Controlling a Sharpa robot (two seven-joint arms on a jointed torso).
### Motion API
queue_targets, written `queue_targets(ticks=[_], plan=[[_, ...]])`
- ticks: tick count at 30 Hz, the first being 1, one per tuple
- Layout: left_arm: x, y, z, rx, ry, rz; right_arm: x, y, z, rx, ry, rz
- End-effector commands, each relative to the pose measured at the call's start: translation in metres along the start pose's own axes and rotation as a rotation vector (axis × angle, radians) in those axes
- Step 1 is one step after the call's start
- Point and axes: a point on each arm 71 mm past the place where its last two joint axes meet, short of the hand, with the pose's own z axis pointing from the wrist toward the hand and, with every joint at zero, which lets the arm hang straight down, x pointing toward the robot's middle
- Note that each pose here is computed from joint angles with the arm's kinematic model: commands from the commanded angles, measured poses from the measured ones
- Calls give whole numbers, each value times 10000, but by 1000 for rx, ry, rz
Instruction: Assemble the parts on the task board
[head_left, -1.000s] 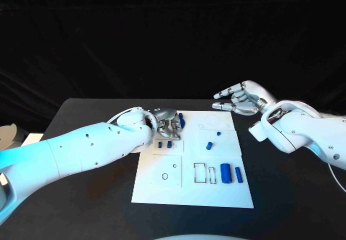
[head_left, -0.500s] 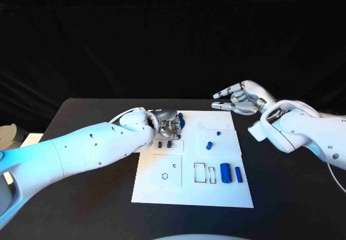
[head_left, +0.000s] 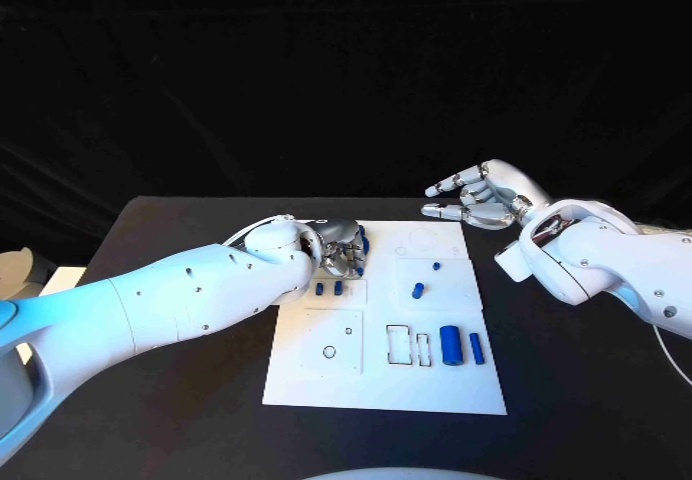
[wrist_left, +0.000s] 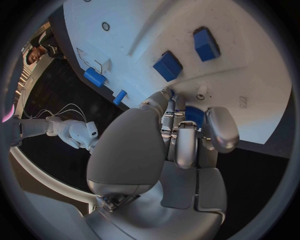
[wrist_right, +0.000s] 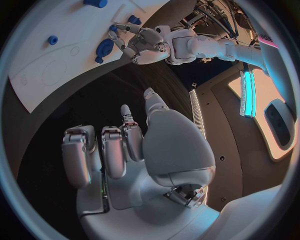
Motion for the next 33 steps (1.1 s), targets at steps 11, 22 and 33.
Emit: queue_targets(ticks=[11, 22, 33], plan=[[35, 12, 28, -28, 46, 20, 19, 17, 1, -12, 13, 0], [62, -36, 51, -16, 48, 17, 24, 19, 4, -12, 15, 0], [78, -47, 57, -17, 62, 19, 28, 21, 4, -12, 20, 1]])
